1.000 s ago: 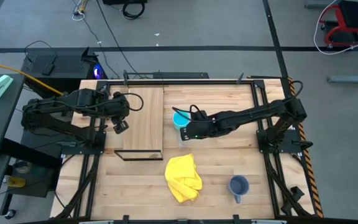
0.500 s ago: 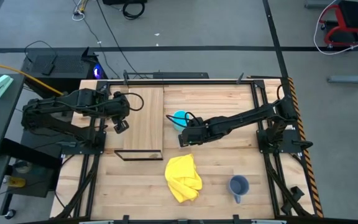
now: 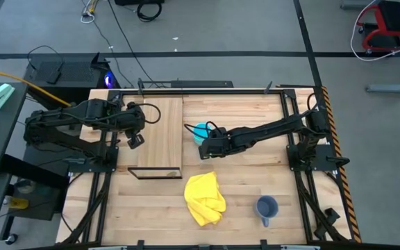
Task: Stack small to large cups/mugs on shelf
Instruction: Put the transparent mug on the shelf
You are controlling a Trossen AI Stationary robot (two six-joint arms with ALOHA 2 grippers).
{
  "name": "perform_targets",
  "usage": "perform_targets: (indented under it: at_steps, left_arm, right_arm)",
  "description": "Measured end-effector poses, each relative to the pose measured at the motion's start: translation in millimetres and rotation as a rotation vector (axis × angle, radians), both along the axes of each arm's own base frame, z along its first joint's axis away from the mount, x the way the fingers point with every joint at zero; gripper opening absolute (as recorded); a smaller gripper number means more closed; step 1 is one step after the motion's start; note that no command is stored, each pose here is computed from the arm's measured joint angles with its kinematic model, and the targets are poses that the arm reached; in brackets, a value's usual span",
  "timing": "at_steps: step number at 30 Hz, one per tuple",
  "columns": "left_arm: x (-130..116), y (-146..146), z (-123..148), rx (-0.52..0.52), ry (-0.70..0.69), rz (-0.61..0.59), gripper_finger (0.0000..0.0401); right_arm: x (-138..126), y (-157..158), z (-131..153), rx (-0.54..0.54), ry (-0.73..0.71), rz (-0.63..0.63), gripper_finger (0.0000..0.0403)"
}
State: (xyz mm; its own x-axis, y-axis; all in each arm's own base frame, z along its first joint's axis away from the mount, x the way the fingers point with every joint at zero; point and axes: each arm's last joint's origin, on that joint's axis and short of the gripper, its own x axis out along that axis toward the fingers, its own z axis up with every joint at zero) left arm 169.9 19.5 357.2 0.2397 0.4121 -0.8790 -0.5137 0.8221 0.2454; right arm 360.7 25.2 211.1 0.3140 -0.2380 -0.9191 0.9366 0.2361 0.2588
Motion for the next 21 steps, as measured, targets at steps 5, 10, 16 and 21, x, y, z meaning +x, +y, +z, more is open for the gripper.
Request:
perform_targets:
  at_steps: [5, 10, 16, 21]
  left_arm:
    - [0.1, 0.0, -0.1, 0.000, 0.000, 0.000, 0.0124]
    - [0.0, 0.1, 0.0, 0.003, 0.000, 0.001, 0.0118]
    - [0.0, 0.1, 0.0, 0.002, -0.001, 0.003, 0.0115]
    - [0.0, 0.1, 0.0, 0.002, -0.002, 0.004, 0.0119]
  right_arm:
    - [-1.2, -2.0, -5.4, 0.000, 0.004, -0.002, 0.0070]
    - [-2.5, -2.5, -8.1, -0.003, 0.012, 0.000, 0.0070]
    - [-3.7, -4.5, -10.3, -0.003, 0.019, -0.007, 0.0070]
    - [-3.6, -7.0, -10.4, -0.002, 0.020, -0.015, 0.0070]
